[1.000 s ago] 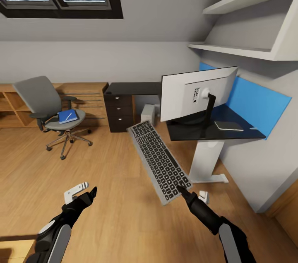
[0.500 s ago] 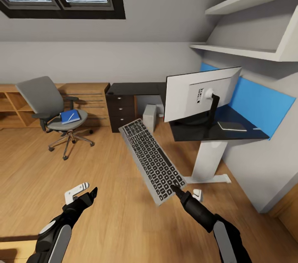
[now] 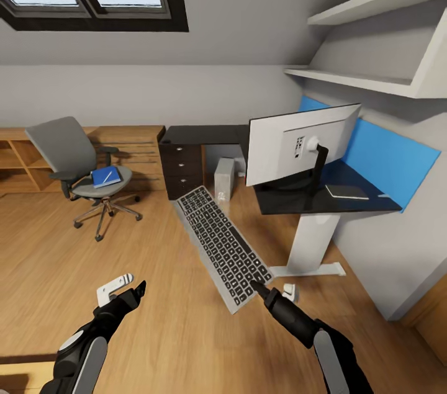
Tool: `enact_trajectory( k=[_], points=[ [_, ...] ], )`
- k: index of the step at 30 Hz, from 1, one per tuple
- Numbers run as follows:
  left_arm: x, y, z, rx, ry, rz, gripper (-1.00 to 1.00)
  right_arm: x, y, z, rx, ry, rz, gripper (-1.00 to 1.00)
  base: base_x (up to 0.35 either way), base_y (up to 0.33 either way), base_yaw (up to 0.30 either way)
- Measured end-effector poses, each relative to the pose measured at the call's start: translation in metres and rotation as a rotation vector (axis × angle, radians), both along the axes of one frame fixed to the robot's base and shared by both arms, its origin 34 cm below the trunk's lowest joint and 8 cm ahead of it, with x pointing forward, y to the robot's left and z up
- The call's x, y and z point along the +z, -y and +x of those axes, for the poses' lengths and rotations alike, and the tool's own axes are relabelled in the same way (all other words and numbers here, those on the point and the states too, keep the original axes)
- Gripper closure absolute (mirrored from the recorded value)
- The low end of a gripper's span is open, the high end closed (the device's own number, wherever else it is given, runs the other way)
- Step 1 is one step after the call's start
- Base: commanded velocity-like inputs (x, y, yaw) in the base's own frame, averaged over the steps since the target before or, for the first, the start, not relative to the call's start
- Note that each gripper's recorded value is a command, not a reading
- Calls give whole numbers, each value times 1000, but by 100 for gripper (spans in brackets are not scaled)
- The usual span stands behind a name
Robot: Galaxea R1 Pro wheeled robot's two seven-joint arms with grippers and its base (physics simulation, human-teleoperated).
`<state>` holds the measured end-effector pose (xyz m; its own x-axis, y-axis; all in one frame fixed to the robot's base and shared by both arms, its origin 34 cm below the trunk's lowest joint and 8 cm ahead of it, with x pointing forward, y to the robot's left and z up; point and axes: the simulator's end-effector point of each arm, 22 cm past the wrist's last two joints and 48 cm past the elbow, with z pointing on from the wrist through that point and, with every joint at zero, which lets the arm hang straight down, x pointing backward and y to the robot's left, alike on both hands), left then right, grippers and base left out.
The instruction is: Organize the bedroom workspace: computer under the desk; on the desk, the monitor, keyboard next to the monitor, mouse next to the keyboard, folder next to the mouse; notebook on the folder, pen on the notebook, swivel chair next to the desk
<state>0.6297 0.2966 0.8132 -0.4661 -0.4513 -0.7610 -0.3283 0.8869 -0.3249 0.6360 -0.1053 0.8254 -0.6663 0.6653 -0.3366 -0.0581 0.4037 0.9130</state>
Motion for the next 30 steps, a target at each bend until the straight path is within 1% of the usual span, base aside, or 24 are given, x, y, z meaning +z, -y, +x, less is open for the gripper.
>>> enact_trajectory(
  k=[2,5,7,9,10,11,12,14,17,24,30],
  points=[
    [3,0,0,0,0,-1,-100,-6,-3,4,-28,-30,-43,100,0,0,0],
    [8,0,0,0,1,-1,-100,-14,6,15,-86,-54,-145,100,0,0,0],
    [11,0,0,1,2,0,-100,-7,4,31,-108,-43,-204,100,0,0,0],
    [15,-2,0,2,3,2,-100,9,-4,50,-117,-13,-257,100,0,0,0],
    [16,-2,-1,2,3,3,-100,15,-5,55,-121,-5,-269,100,0,0,0],
    [18,-3,0,3,4,4,-100,22,-5,66,-134,9,-307,100,0,0,0],
    [19,-2,-1,4,3,4,-100,22,-4,74,-147,-5,-340,100,0,0,0],
    [23,-2,-1,6,5,3,-100,6,-7,68,-135,-44,-349,100,0,0,0],
    [28,-5,-1,15,7,7,-100,0,-7,66,-140,-56,-344,100,0,0,0],
    [33,-8,1,21,16,13,-100,3,-11,66,-133,-39,-326,100,12,11,0],
    [34,-8,0,21,16,13,-100,6,-13,66,-128,-28,-312,100,192,170,0]
  ],
)
